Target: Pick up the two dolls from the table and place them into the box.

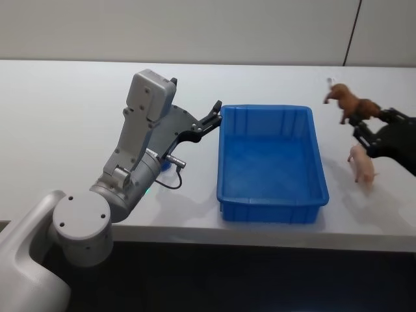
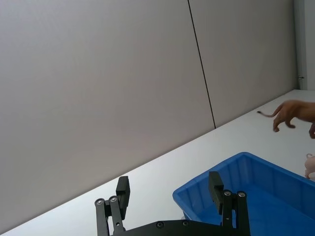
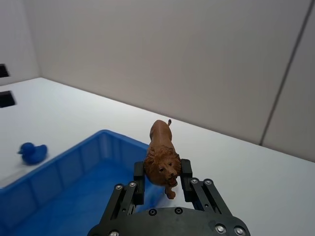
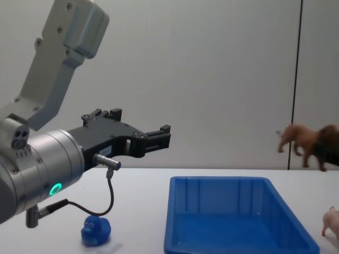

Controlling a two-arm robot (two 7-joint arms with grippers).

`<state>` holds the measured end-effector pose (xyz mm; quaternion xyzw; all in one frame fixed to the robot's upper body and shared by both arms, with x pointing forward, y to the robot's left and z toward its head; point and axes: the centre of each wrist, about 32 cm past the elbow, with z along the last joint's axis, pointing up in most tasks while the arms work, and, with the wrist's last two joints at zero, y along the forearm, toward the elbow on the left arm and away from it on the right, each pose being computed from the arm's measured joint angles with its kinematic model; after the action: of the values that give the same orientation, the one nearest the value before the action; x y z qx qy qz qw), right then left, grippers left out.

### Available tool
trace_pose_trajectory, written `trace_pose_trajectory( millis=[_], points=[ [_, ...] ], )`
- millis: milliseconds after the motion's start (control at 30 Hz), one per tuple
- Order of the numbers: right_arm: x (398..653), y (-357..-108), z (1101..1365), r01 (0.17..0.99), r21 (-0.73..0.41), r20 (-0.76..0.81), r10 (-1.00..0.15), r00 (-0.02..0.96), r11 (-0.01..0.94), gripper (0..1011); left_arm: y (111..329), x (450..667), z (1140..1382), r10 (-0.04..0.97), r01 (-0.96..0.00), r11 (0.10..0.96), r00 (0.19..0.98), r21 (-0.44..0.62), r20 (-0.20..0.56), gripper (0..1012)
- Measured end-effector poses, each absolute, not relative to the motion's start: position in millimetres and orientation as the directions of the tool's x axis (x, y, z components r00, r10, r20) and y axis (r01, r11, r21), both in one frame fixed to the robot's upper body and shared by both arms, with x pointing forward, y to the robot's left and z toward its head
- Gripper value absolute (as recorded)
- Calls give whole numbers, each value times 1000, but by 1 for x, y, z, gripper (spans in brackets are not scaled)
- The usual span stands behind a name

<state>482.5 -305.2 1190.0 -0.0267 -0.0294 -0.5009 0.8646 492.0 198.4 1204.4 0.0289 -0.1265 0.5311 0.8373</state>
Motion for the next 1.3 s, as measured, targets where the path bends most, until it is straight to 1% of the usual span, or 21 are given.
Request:
trace_pose_trajectory(
  millis=[167, 400, 533, 600, 667, 700, 767, 900, 933, 967, 1000, 1033, 1133, 1300],
  points=[
    [490, -288, 1195, 824, -35, 70, -821, 566, 565, 414, 198, 492, 1204, 882, -897, 434, 404, -86, 243, 1001],
    [503, -268, 1194, 783, -81, 52, -782, 621, 617, 415, 198, 492, 1204, 882, -897, 434, 404, -86, 243, 1001],
    [510, -261, 1192, 771, -103, 44, -771, 635, 628, 500, 198, 492, 1204, 882, -897, 434, 404, -86, 243, 1001],
    [515, -258, 1192, 766, -116, 43, -768, 639, 632, 579, 198, 492, 1204, 882, -897, 434, 404, -86, 243, 1001],
    [518, -256, 1191, 764, -124, 40, -766, 641, 633, 619, 198, 492, 1204, 882, -897, 434, 404, -86, 243, 1001],
    [520, -255, 1191, 763, -129, 39, -766, 642, 633, 676, 198, 492, 1204, 882, -897, 434, 404, -86, 243, 1000],
    [523, -253, 1191, 762, -133, 39, -765, 643, 633, 717, 198, 492, 1204, 882, -897, 434, 404, -86, 243, 1001],
    [529, -252, 1192, 764, -139, 40, -767, 640, 630, 846, 198, 492, 1204, 882, -897, 434, 404, -86, 242, 1001],
    [529, -252, 1192, 764, -139, 41, -768, 640, 630, 861, 198, 492, 1204, 882, -897, 434, 404, -86, 243, 1001],
    [530, -252, 1192, 765, -139, 41, -768, 639, 629, 910, 198, 492, 1204, 882, -897, 434, 404, -86, 243, 1001],
    [531, -253, 1192, 768, -139, 42, -771, 636, 626, 910, 198, 492, 1204, 882, -897, 434, 404, -86, 243, 1001],
    [531, -253, 1193, 769, -138, 42, -772, 634, 624, 953, 198, 492, 1204, 882, -897, 434, 404, -86, 243, 1001],
    [532, -255, 1193, 780, -136, 45, -782, 621, 611, 1001, 198, 492, 1204, 882, -897, 434, 404, -86, 242, 1001],
    [531, -262, 1194, 801, -130, 43, -803, 594, 585, 1001, 198, 492, 1204, 882, -897, 434, 404, -86, 243, 1001]
  ],
)
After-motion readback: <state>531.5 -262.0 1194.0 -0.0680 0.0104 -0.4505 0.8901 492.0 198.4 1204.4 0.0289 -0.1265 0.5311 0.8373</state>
